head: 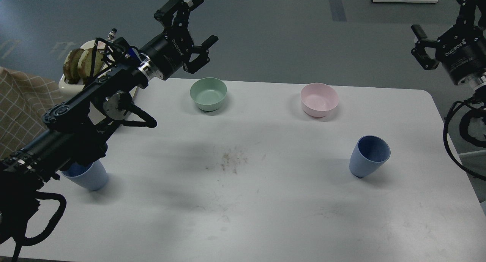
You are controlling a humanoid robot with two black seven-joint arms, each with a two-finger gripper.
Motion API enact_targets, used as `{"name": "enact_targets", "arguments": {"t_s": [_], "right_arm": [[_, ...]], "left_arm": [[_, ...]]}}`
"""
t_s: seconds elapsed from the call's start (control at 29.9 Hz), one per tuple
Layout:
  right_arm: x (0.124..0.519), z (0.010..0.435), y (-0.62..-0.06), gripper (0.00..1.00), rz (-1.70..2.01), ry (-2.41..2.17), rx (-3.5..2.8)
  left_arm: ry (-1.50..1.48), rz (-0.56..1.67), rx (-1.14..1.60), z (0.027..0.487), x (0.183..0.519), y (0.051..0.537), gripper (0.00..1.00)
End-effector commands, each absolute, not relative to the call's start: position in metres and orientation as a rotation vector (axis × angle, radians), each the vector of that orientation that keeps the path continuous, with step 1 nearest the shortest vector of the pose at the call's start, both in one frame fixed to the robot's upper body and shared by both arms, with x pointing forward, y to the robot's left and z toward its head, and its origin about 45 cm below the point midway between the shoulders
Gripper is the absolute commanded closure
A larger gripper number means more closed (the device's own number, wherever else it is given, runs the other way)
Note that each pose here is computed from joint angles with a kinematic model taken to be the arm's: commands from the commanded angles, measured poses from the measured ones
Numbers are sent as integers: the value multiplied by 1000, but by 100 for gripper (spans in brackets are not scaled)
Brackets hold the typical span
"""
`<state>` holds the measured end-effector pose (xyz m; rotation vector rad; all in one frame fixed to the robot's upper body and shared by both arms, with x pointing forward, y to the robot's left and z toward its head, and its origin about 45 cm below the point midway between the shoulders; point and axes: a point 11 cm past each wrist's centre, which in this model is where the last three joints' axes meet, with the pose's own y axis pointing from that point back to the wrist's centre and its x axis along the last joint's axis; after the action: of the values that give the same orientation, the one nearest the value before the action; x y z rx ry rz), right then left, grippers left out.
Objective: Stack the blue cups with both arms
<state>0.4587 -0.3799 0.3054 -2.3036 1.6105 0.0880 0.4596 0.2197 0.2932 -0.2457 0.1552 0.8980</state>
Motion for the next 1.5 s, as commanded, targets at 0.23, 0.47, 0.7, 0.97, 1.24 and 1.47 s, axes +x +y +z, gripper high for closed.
{"name": "enact_targets", "arguments": {"t_s": [0.23, 0.47, 0.7, 0.97, 1.24, 1.47], "right_arm": [[458, 306, -380, 3, 85, 1610, -2301], [457, 303, -380, 2, 92, 1611, -2303], [457, 302, -380, 2, 90, 1611, -2299], [457, 303, -381, 2, 88, 1610, -2295], [457, 303, -380, 2, 86, 1608, -2297], [456, 301, -380, 1, 92, 1609, -2299]], "left_arm": [[154, 900, -241, 293, 458, 222, 2], [155, 897, -242, 292, 458, 221, 2], [154, 892, -243, 293, 458, 221, 2], [74, 858, -184, 300, 453, 220, 2], [-157, 748, 10, 327, 432, 240, 2], [-525, 625, 372, 345, 403, 272, 2]]}}
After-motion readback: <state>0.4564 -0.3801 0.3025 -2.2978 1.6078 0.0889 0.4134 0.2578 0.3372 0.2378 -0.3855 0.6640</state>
